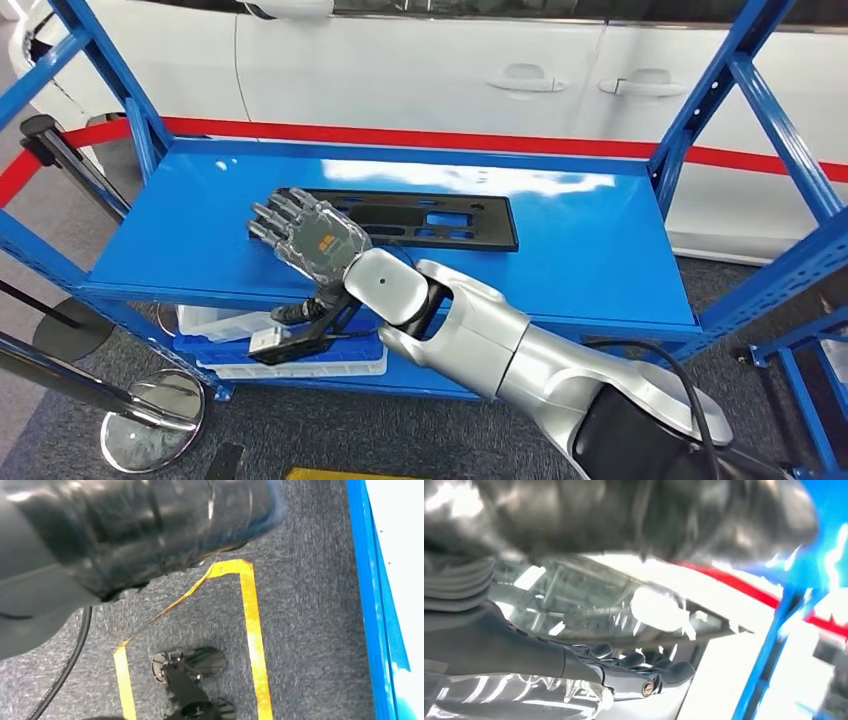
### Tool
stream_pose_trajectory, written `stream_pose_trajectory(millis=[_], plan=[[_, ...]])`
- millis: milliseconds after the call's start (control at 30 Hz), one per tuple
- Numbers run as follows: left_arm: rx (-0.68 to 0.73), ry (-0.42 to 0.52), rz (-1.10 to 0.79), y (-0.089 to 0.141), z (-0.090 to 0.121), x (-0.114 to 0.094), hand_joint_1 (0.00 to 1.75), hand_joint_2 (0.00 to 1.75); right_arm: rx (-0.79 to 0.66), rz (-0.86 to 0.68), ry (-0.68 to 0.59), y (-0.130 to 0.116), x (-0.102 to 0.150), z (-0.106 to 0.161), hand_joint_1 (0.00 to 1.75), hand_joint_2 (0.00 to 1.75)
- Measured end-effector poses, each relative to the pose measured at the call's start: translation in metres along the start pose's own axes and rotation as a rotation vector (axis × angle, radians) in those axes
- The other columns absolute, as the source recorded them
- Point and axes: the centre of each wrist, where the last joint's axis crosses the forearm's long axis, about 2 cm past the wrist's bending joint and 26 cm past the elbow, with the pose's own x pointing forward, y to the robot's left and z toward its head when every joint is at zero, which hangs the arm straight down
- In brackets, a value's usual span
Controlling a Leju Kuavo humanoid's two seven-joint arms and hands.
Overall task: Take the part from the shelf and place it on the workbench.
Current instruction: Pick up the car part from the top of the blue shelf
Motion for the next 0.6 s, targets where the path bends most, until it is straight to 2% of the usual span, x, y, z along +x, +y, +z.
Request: stream_pose_trajectory(millis=[600], plan=[[0.019,0.031,0.020,-0.004,0.000,0.000,0.00,0.00,0.198,0.019,0.149,0.028,-0.029,0.001,0.00,1.75]])
